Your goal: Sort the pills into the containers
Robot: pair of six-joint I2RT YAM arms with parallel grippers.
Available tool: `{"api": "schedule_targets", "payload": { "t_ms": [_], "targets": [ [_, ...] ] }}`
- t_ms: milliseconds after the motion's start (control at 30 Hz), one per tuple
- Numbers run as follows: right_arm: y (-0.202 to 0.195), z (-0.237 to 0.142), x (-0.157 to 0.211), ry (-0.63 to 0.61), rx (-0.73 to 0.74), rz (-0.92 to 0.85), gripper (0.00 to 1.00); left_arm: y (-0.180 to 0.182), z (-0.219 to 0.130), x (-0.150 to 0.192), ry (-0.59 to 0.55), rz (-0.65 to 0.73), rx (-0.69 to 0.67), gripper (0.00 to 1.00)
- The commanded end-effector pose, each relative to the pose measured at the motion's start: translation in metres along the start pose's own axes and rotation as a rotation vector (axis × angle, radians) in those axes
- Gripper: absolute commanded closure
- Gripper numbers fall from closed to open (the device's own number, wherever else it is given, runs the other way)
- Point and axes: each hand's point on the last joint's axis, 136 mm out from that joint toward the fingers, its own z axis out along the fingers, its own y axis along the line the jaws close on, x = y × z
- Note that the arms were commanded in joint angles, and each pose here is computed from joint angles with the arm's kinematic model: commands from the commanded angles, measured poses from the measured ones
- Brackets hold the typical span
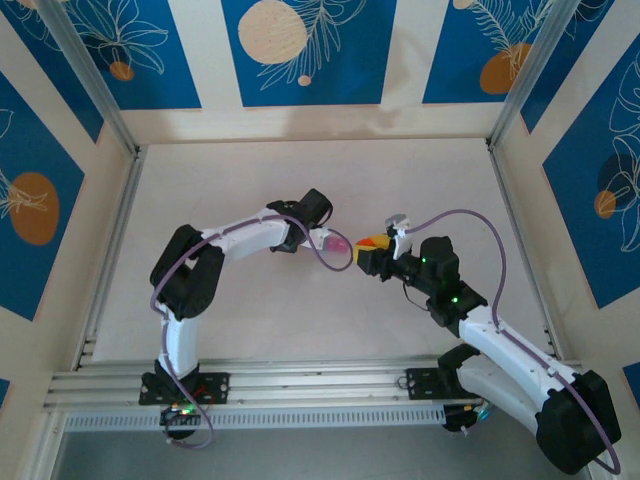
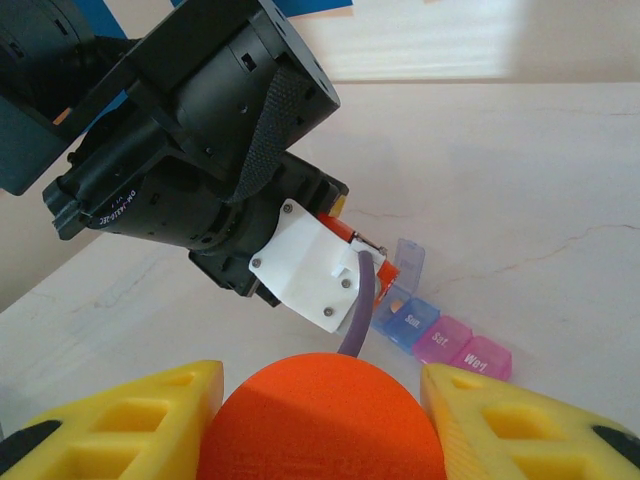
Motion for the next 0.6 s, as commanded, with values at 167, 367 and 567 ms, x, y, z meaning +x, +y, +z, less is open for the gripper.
{"api": "schedule_targets", "payload": {
  "t_ms": [167,367,567],
  "targets": [
    [0.001,-0.001,0.001,-0.003,-0.007,0.011,0.70,-0.004,-0.008,-0.002,-0.093,-0.173,0.056,1.00],
    [-0.001,-0.005,-0.004,-0.012,0.008,0.006,0.70,-0.004,-0.013,0.001,-0.191,-0.321,0.065,1.00],
    [0.004,-0.016,-0.015,-0.039,-0.003,0.002,0.70,0.010,-0.034,-0.005,-0.379,-0.519,0.017,1.00]
  ]
}}
